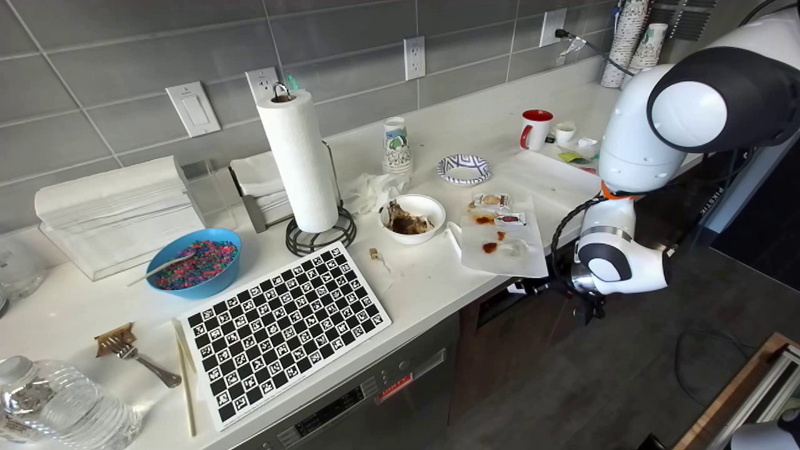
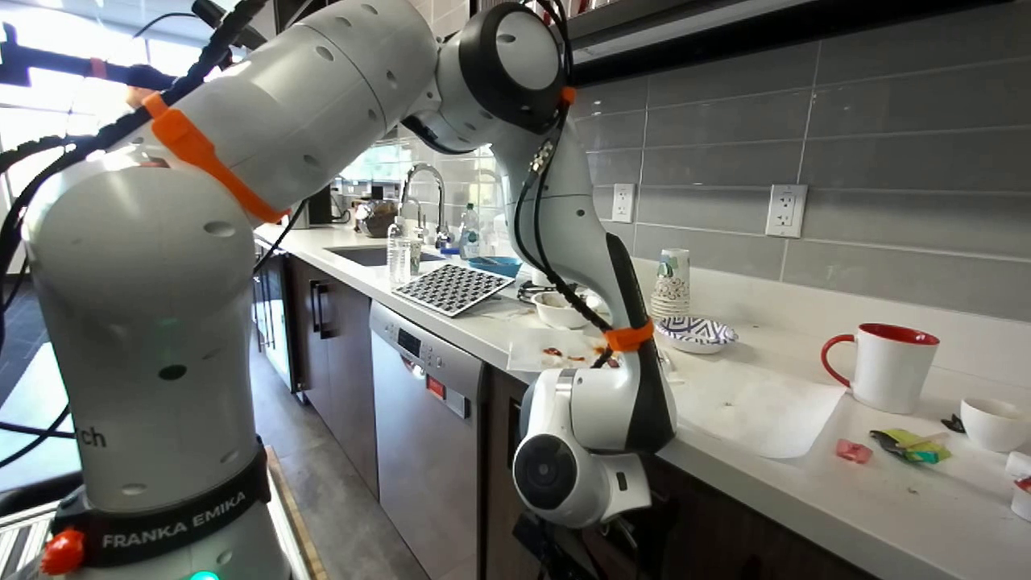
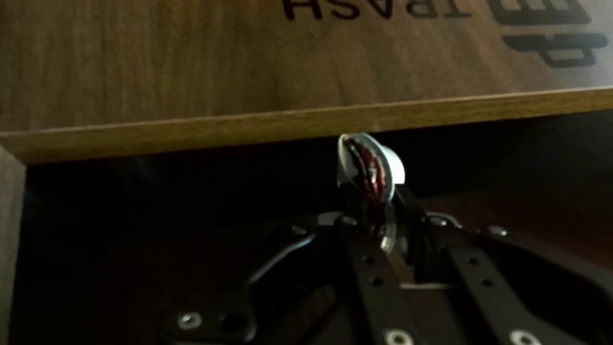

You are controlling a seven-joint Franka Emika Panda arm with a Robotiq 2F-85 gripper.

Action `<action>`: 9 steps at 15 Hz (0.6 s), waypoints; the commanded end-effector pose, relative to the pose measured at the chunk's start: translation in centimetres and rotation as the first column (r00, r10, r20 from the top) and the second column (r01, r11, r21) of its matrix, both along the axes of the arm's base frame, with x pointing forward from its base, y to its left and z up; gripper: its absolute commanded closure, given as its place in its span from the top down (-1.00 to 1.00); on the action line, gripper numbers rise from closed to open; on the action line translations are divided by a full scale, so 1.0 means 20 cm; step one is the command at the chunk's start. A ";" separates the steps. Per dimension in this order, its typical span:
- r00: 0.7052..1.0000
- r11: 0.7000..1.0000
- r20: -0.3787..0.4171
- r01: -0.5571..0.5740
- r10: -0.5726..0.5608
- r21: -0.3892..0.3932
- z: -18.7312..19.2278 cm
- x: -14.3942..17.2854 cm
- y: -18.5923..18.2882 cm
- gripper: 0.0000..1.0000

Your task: Place the small white container to the left of the mug in the bin beneath the counter

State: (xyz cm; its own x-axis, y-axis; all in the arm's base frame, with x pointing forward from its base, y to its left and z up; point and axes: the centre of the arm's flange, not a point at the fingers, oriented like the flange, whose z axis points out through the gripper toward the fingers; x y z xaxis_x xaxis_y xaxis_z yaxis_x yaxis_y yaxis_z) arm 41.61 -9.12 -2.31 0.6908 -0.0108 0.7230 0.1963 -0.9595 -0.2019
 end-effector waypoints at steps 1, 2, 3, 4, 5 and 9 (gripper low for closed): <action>0.996 0.990 -0.010 -0.089 0.089 -0.110 -0.09 0.25 0.15 -0.89; 0.994 0.984 -0.019 -0.109 0.108 -0.143 -0.09 0.25 0.16 -0.89; 0.992 0.979 -0.021 -0.125 0.124 -0.163 -0.09 0.25 0.16 -0.89; 0.991 0.976 -0.017 -0.133 0.132 -0.170 -0.09 0.26 0.16 -0.89; 0.991 0.976 -0.015 -0.131 0.131 -0.174 -0.09 0.26 0.16 -0.89; 0.993 0.979 0.009 -0.114 0.117 -0.171 -0.09 0.29 0.16 -0.89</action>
State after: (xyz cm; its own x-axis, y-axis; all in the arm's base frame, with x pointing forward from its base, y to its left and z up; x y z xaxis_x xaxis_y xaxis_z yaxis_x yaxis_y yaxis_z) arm 41.34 -9.40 -2.35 0.6893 0.1029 0.7171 0.2571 -0.9602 -0.1093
